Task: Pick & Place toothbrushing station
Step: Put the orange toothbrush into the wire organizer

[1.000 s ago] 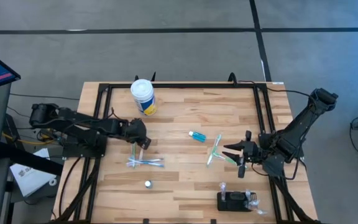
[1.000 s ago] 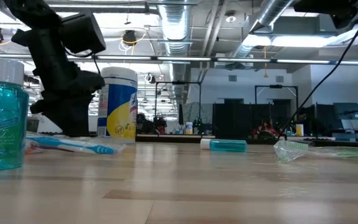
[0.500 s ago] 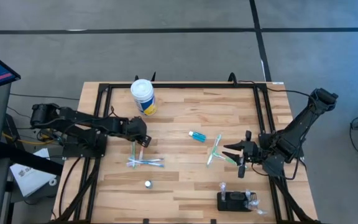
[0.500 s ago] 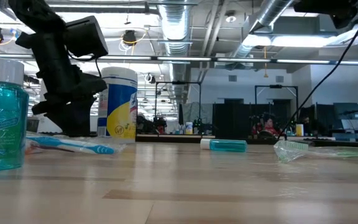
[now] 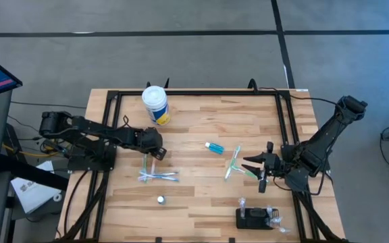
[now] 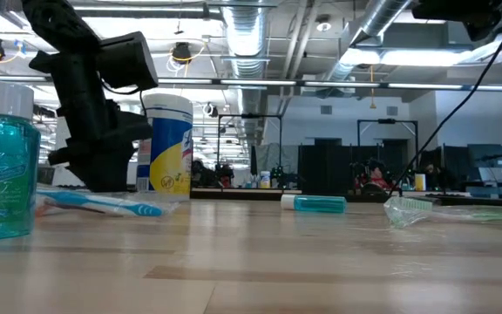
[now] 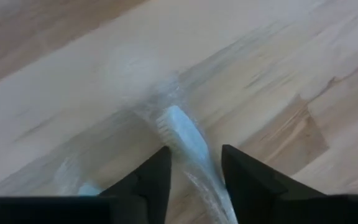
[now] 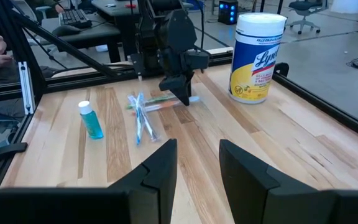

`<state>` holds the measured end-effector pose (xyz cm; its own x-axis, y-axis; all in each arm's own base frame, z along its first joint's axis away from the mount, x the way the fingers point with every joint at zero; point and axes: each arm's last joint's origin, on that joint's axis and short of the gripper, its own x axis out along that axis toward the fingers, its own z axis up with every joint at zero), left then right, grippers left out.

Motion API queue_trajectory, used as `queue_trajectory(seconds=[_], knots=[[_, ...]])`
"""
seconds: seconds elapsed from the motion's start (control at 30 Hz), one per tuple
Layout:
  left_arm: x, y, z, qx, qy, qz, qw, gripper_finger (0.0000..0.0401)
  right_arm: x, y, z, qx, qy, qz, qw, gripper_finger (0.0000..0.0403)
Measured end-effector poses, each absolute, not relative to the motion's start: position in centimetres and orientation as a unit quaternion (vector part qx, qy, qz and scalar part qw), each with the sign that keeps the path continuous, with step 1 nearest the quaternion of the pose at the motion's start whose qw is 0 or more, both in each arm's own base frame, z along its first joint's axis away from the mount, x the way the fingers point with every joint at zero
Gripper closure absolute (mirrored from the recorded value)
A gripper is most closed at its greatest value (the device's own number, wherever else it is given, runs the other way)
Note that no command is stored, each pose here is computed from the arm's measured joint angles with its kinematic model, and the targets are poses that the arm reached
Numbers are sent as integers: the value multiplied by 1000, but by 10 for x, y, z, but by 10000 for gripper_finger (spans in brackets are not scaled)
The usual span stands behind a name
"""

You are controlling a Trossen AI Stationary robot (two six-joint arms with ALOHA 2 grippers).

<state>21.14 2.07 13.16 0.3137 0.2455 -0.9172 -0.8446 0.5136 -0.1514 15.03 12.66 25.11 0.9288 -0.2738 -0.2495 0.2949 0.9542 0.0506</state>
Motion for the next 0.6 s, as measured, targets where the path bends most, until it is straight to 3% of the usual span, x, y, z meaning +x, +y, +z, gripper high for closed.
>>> queue_trajectory(seconds=[0.27,0.6], knots=[[210,20,131,-321,462,367,741,385,150,127,251,44,121,-145,981,292],[219,21,135,-320,428,346,771,394,150,127,251,44,121,-145,981,292]])
